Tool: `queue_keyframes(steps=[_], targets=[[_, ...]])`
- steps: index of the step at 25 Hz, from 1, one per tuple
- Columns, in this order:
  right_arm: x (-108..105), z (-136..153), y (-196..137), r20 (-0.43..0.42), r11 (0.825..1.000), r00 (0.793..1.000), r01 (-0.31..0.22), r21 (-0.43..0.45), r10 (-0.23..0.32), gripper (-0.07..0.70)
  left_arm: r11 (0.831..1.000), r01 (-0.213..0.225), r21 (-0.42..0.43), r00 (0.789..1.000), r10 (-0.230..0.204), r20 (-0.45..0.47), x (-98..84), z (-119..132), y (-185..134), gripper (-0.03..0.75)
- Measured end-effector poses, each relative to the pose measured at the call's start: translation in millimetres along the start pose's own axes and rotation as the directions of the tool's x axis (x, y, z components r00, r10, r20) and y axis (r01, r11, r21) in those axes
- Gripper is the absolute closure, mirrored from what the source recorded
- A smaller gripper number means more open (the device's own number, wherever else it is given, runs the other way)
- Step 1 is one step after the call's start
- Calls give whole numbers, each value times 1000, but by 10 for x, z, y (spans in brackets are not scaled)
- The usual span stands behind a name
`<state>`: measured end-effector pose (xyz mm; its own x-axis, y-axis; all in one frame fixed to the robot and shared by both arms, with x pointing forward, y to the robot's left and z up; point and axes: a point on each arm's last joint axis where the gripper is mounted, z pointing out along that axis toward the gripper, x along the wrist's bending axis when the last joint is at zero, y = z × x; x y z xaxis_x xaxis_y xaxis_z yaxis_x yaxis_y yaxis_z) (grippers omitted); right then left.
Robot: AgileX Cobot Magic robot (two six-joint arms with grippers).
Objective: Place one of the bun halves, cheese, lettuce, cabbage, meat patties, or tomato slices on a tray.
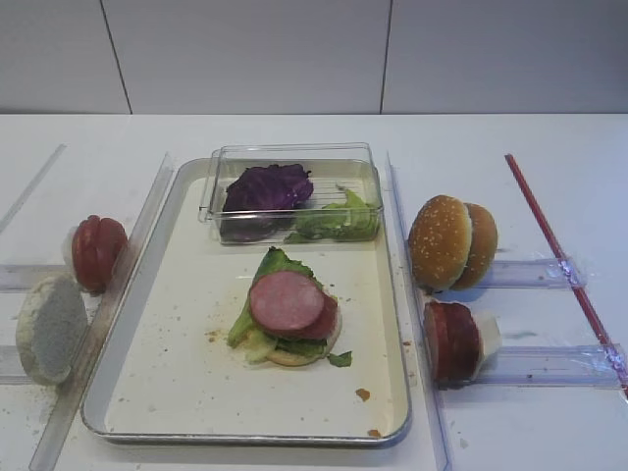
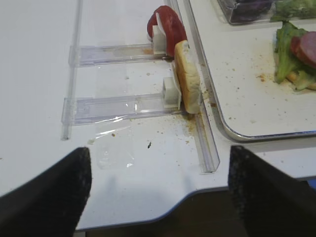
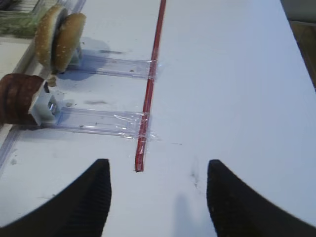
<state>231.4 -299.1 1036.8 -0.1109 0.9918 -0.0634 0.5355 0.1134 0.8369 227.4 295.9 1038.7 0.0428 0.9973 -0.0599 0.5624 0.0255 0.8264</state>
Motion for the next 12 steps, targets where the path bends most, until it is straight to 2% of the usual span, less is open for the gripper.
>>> queue_keyframes(steps=[4, 12], targets=[[6, 1, 2, 67, 999, 997, -44, 3, 43, 176, 1000, 0, 0, 1000, 0, 0, 0, 0, 0, 179], [12, 2, 5, 77, 998, 995, -56, 1, 56, 176, 1000, 0, 0, 1000, 0, 0, 0, 0, 0, 179]])
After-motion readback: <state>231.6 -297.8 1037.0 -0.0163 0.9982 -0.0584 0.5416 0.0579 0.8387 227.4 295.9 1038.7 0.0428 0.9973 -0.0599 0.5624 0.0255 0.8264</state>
